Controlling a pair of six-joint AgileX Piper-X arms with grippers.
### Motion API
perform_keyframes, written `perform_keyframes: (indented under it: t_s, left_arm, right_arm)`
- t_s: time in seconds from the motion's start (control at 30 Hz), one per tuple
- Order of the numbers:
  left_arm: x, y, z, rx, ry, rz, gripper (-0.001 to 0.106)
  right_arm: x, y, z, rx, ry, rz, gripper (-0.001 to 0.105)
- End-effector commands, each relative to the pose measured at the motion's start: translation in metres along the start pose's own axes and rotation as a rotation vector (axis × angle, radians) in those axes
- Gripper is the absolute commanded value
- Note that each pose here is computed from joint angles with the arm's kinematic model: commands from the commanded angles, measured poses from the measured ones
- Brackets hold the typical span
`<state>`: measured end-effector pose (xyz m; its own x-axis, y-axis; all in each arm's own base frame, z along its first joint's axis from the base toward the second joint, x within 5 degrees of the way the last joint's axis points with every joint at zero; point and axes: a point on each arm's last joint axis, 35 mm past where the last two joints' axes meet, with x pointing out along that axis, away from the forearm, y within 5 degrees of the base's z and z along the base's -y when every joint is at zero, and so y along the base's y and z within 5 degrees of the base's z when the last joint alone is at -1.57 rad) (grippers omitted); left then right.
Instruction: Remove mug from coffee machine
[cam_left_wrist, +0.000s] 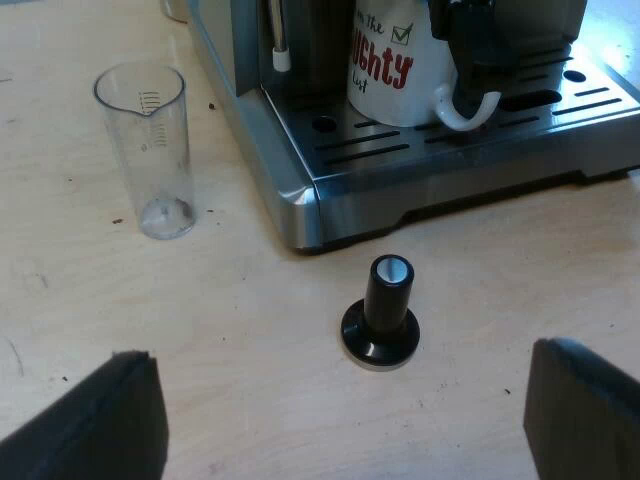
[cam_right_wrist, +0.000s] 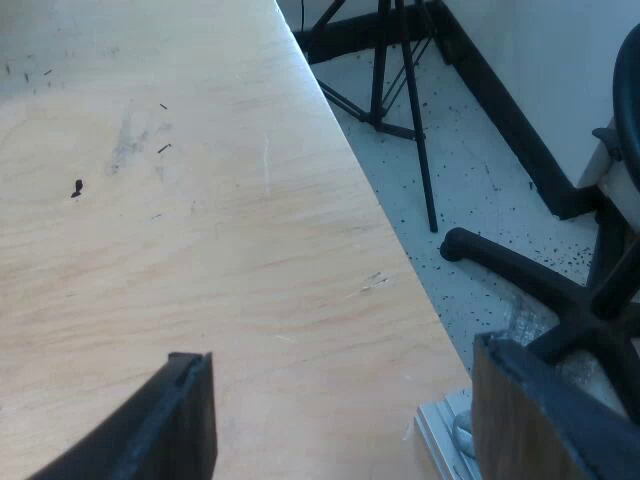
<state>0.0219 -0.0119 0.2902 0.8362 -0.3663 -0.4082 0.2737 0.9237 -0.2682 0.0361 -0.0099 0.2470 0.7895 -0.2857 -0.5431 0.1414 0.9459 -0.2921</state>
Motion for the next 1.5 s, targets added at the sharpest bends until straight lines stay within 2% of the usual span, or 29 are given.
perform_keyframes:
  t_s: [0.03,0.4,0.5,0.57,0.73,0.87,0.97,1.1,1.27,1.33,1.4,1.5]
  left_arm:
    - [0.002,0.0,0.003,0.005,-0.002,-0.008,0.079]
    - [0.002,0.0,0.003,0.003,-0.003,-0.008,0.079]
    - [0.002,0.0,0.003,-0.025,-0.003,-0.008,0.079]
    - [0.002,0.0,0.003,-0.047,-0.003,-0.009,0.079]
    - [0.0,-0.002,0.008,-0.061,-0.001,-0.022,0.079]
    - [0.003,-0.004,0.018,-0.062,0.037,-0.043,0.079]
    - [0.007,-0.006,0.028,-0.054,0.054,-0.061,0.079]
    - [0.011,-0.011,0.045,-0.033,0.048,-0.1,0.079]
    - [0.018,-0.015,0.058,-0.01,0.036,-0.14,0.079]
    - [0.021,-0.016,0.061,-0.004,0.032,-0.154,0.079]
    - [0.026,-0.018,0.063,0.004,0.048,-0.185,0.079]
    - [0.031,-0.022,0.063,0.02,0.075,-0.229,0.079]
  right_arm:
    - [-0.001,-0.001,0.002,0.002,-0.005,-0.012,0.058]
    - [-0.001,-0.001,0.002,0.001,-0.002,-0.009,0.058]
    - [-0.005,-0.002,0.005,-0.005,-0.013,0.002,0.058]
    - [-0.011,-0.004,0.009,-0.027,-0.037,0.019,0.058]
    - [-0.025,-0.008,0.026,-0.15,-0.096,0.088,0.058]
    - [-0.032,-0.011,0.044,-0.158,-0.107,0.139,0.058]
    - [-0.033,-0.011,0.057,-0.162,-0.11,0.206,0.058]
    - [-0.033,-0.008,0.075,-0.153,-0.114,0.368,0.058]
    - [-0.029,-0.006,0.093,-0.16,-0.109,0.455,0.058]
    - [-0.029,-0.004,0.099,-0.171,-0.129,0.501,0.058]
    - [-0.029,0.001,0.107,-0.202,-0.144,0.598,0.058]
    - [-0.028,0.006,0.114,-0.237,-0.142,0.663,0.058]
